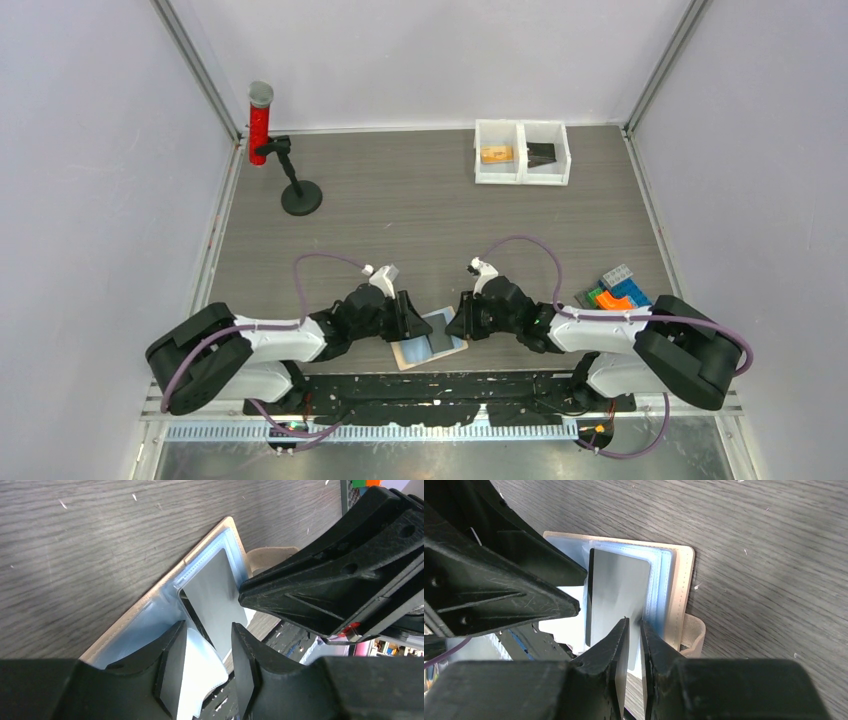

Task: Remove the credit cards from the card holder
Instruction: Remove the credit card from the card holder.

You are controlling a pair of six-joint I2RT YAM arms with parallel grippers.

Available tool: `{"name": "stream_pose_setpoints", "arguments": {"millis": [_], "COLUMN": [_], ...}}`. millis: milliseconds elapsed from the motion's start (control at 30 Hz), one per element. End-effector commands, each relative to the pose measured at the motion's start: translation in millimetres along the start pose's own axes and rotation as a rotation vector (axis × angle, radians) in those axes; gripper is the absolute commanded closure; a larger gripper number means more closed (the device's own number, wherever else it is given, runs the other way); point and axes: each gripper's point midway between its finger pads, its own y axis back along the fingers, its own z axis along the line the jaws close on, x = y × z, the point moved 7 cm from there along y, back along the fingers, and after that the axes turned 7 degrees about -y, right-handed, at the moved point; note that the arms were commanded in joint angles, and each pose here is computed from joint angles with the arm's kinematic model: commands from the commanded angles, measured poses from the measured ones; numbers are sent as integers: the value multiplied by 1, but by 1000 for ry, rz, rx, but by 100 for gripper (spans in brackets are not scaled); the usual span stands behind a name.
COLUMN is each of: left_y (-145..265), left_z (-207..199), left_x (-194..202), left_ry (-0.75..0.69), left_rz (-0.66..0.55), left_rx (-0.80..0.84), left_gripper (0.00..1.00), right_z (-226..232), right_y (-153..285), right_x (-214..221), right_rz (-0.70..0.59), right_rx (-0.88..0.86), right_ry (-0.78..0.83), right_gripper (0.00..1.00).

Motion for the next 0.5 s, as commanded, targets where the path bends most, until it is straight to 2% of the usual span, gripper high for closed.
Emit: {"name": "stream_pose_setpoints", "arguments": {"millis": [0, 133, 300, 467], "left_y": [9, 24, 24, 7], "left_z": [-16, -18, -22, -23], "left_x": [-12, -22, -24, -18], "left_ry": [-26, -79, -66, -46], "left_rz": [-37, -71, -102, -58], "left_rx": [-29, -122, -76, -32], "left_gripper": [58, 55, 55, 57], "right_z": [-7, -9, -10, -10], "right_y": [3, 2, 4, 4], "right_x": [7, 9, 9, 10], "right_rz": [20, 32, 29, 24], "right_rx": [33, 45, 41, 38], "right_ry": [-6, -2, -7, -13], "right_gripper": [78, 78, 78, 78]}}
